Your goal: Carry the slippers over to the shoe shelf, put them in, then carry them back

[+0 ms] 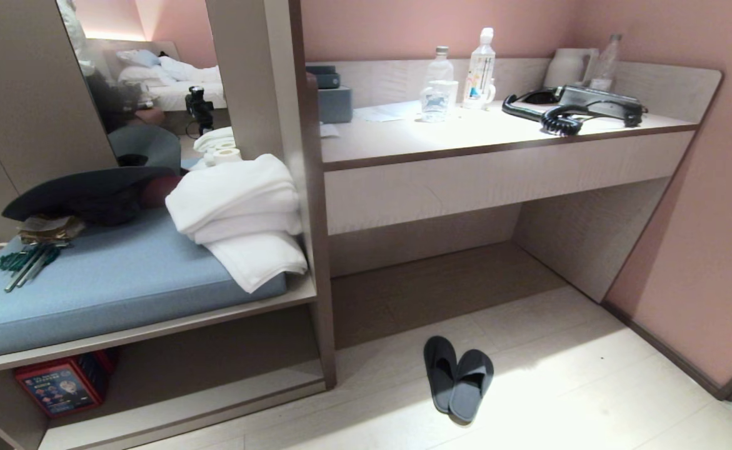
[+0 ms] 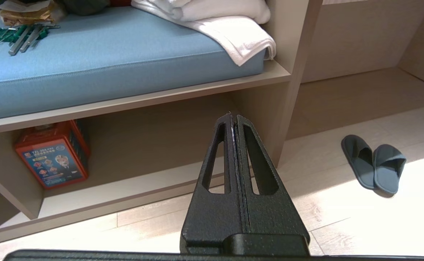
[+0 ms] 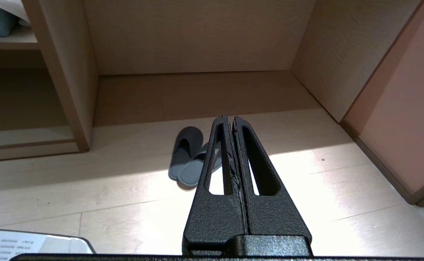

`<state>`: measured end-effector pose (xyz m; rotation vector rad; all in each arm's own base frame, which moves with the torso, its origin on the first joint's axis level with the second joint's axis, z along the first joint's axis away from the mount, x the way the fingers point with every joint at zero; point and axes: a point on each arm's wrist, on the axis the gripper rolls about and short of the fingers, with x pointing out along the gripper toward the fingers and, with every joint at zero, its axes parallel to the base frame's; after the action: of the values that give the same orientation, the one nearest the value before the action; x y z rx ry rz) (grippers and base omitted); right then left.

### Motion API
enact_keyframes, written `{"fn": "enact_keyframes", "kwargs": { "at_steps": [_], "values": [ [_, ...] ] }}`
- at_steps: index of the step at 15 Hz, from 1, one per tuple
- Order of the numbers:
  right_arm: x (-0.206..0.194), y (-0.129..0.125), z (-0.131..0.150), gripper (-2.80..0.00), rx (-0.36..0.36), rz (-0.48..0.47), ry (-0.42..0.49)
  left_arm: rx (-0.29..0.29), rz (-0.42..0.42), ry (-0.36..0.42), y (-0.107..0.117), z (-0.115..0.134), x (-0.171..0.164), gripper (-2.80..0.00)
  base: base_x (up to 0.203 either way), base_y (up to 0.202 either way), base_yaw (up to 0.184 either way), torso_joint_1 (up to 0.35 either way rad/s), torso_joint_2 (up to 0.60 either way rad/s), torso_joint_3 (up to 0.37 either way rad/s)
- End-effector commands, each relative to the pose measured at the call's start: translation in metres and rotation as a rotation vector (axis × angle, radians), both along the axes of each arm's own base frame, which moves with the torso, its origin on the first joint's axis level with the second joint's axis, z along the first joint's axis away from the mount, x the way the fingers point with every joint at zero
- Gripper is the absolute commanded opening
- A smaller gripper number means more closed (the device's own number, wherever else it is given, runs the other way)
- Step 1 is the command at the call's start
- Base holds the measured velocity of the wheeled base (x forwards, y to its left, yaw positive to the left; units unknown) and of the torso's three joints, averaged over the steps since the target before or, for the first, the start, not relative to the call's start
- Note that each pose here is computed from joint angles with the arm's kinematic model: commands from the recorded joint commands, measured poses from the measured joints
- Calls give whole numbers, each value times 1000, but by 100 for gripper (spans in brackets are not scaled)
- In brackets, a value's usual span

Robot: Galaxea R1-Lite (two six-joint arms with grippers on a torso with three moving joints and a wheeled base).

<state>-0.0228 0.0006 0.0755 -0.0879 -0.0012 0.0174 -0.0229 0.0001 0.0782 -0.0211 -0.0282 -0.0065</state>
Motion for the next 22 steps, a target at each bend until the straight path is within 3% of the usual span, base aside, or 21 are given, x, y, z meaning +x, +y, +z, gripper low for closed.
{"fn": "enact_keyframes", "kwargs": {
  "at_steps": [1, 4, 14, 22],
  "values": [
    [0, 0, 0, -280, -2, 0, 1, 0, 0, 8, 0, -2, 1, -280, 0, 0, 0, 0, 0, 0],
    [0, 0, 0, -280, -3, 1, 0, 0, 0, 8, 0, -2, 1, -280, 2, -11, 53, 1, 1, 5],
    [0, 0, 0, -280, -1, 1, -1, 10, 0, 7, 0, -2, 1, -280, 1, -8, 159, 1, 1, 2],
    [0, 0, 0, -280, -1, -1, -1, 7, 0, 7, 0, -2, 1, -280, 0, 0, 0, 0, 0, 0]
  ]
}}
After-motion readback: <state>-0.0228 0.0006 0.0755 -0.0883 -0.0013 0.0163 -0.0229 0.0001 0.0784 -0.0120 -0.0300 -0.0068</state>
